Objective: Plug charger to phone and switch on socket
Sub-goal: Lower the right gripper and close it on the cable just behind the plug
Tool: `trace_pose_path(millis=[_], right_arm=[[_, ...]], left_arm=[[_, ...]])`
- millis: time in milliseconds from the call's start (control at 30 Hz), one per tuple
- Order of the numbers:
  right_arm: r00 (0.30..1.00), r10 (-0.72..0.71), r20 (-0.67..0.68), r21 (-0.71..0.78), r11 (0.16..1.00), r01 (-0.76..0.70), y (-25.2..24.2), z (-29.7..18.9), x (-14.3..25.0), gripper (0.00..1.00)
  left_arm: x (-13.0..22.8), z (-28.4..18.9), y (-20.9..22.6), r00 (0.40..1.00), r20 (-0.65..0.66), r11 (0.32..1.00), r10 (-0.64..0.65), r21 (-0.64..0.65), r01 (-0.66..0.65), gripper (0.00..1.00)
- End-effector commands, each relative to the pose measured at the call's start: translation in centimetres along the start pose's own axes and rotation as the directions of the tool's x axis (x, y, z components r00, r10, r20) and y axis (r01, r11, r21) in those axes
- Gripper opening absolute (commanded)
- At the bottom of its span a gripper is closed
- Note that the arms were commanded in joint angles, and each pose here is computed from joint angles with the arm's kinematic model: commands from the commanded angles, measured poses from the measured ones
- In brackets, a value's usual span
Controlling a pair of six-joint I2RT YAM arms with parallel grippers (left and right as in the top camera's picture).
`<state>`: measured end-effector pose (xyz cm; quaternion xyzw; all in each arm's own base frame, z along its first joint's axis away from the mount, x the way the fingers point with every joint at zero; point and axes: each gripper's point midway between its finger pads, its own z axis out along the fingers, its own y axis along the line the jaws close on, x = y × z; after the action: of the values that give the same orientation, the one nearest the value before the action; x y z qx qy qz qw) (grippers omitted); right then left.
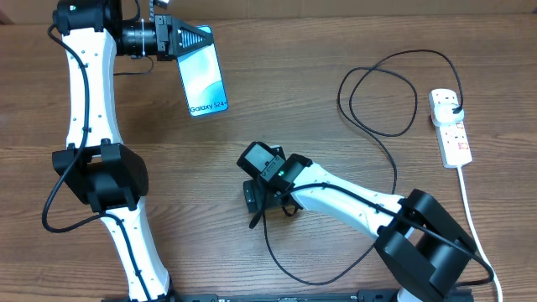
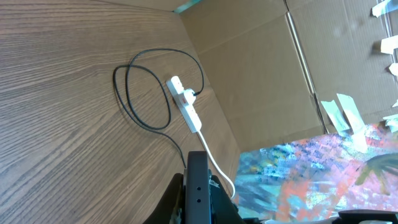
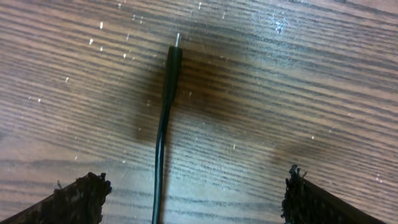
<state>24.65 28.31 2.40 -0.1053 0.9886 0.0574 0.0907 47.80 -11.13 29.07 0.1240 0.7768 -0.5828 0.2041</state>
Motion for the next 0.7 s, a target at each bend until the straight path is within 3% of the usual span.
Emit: trace_pose_path(millis=[0, 333, 667], right_arm=[[0.998, 0.033, 0.045, 0.008, 0.999, -0.034, 0.4, -0.5, -1.3, 0.93], [0.998, 0.037, 0.042, 0.067, 0.997, -0.04, 0.6, 0.1, -2.8, 0.93], [0.998, 0.056, -0.041, 0.169, 0.984, -0.048, 0.3, 1.8, -2.9, 0.84]], left_arm=[[-0.1, 0.5, -0.3, 1.0, -0.001, 0.999, 0.019, 0.033, -0.019, 0.04], [-0.2, 0.5, -0.2, 0.999, 0.003, 0.999, 0.035, 0.032, -0.035, 0.04], [-0.3, 0.5, -0.2, 0.999, 0.004, 0.999, 0.037, 0.03, -0.037, 0.04]])
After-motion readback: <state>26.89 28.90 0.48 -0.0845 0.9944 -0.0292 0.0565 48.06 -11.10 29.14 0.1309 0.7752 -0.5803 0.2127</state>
